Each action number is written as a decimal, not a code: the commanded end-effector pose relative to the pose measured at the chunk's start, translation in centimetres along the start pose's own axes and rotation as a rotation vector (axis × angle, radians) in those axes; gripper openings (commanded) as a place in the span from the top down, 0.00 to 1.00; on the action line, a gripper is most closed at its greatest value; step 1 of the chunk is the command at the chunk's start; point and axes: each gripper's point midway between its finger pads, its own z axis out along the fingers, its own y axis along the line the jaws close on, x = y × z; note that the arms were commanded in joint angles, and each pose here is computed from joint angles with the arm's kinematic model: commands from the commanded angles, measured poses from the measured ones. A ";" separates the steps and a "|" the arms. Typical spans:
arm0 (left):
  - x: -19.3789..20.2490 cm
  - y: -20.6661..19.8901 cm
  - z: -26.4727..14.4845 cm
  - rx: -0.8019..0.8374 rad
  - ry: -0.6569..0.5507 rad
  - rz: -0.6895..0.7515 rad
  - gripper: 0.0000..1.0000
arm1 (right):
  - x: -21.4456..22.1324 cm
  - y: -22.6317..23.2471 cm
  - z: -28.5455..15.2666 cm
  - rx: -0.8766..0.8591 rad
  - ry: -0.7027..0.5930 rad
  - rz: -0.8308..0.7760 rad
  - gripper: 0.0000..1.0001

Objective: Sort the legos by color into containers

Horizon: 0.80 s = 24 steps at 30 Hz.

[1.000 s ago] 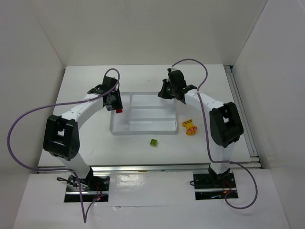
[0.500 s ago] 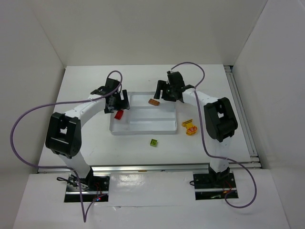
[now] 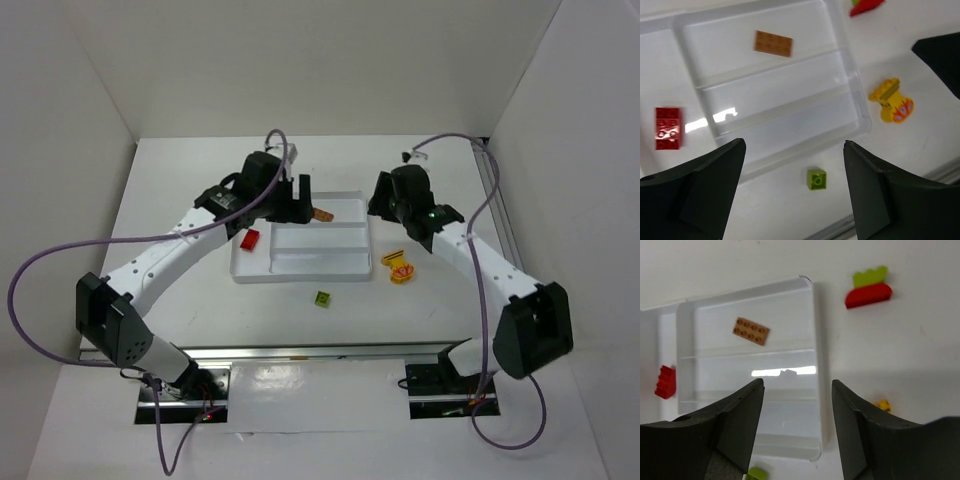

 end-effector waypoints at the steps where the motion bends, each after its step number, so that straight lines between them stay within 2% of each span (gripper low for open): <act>1: 3.3 -4.2 -0.5 0.103 0.091 0.117 0.10 | 6.4 -5.7 -2.4 0.180 0.137 0.022 0.35; 3: 7.1 -5.8 -0.3 0.118 0.174 0.179 0.16 | 9.4 -6.7 -4.3 0.174 0.193 0.034 0.35; 7: 13.2 -6.9 0.3 0.142 0.310 0.211 0.19 | 12.6 -5.5 -7.2 0.053 0.247 0.032 0.34; 9: 15.1 -7.0 0.7 0.154 0.346 0.215 0.19 | 13.1 -5.5 -7.7 0.063 0.260 0.035 0.29; 10: 17.1 -7.1 1.1 0.149 0.387 0.230 0.16 | 13.2 -6.6 -8.3 0.129 0.265 0.050 0.27; 11: 17.4 -7.4 0.9 0.151 0.387 0.245 0.13 | 13.6 -6.9 -8.5 0.140 0.280 0.045 0.26; 13: 20.4 -7.5 1.4 0.131 0.456 0.256 0.07 | 12.4 -7.7 -9.0 0.198 0.240 0.057 0.22; 15: 21.4 -7.3 2.3 0.078 0.458 0.249 0.04 | 11.5 -8.0 -9.1 0.218 0.200 0.056 0.21; 16: 22.8 -6.6 3.1 0.034 0.484 0.254 0.04 | 11.4 -8.2 -9.3 0.226 0.196 0.055 0.11; 17: 23.4 -6.5 3.4 0.005 0.490 0.241 0.05 | 11.0 -8.0 -9.3 0.220 0.187 0.058 0.07; 21: 24.6 -6.3 5.3 -0.029 0.478 0.227 0.12 | 10.3 -8.0 -9.5 0.229 0.171 0.048 0.07; 24: 24.9 -4.8 6.6 -0.133 0.445 0.205 0.19 | 10.0 -8.0 -9.7 0.229 0.172 0.039 0.07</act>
